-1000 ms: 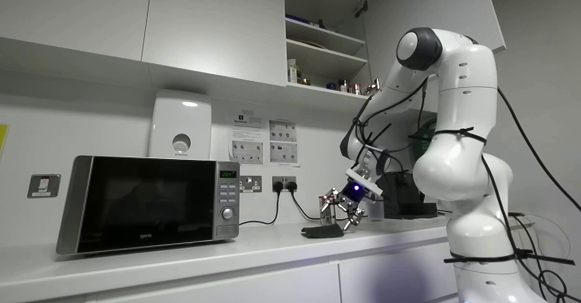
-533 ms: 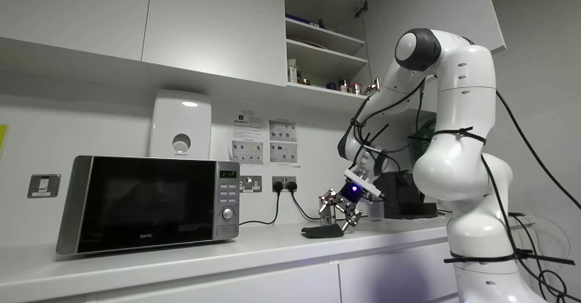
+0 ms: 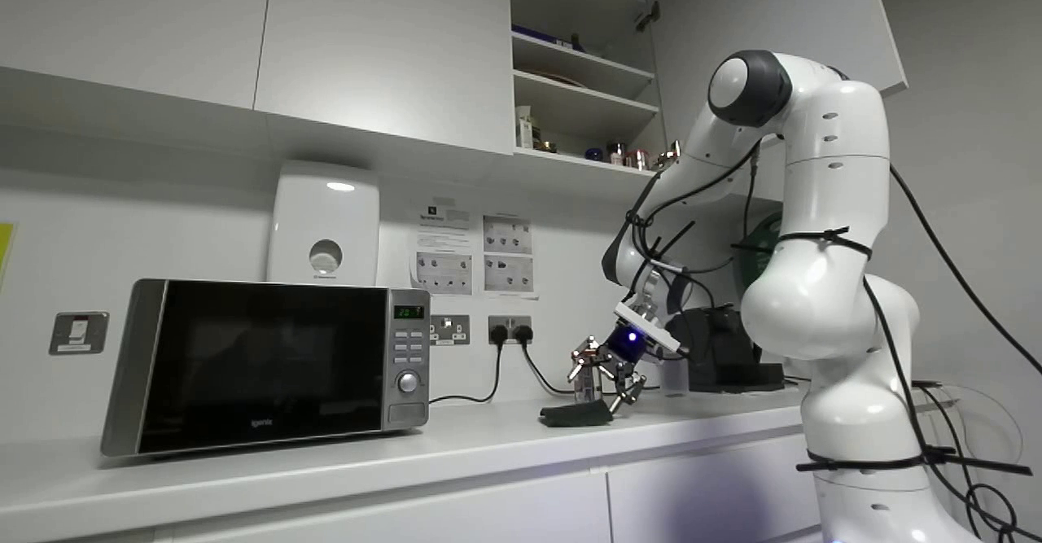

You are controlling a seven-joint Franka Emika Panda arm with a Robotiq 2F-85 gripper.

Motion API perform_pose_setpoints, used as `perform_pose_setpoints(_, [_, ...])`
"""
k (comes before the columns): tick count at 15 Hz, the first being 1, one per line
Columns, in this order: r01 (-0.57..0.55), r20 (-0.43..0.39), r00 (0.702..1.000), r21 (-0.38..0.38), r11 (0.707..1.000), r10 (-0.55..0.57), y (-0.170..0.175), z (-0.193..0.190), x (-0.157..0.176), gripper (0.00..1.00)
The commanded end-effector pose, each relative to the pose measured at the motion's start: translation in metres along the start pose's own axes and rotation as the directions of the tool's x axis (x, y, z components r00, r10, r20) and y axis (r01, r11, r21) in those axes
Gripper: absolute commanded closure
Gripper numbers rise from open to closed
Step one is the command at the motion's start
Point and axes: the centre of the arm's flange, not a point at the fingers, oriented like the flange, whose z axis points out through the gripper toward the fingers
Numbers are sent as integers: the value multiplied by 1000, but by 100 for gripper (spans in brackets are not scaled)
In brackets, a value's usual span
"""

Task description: Wipe the countertop with the cloth

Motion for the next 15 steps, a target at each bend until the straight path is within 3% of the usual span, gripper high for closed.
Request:
perform_pose_setpoints(1, [29, -1, 1000, 23, 999, -29, 2, 5, 12, 0])
perform_pose_setpoints(6, [15, 4, 1000, 10, 1000, -15, 22, 7, 29, 0])
perform_pose_setpoints(15, [59, -2, 998, 3, 998, -59, -6, 7, 45, 0])
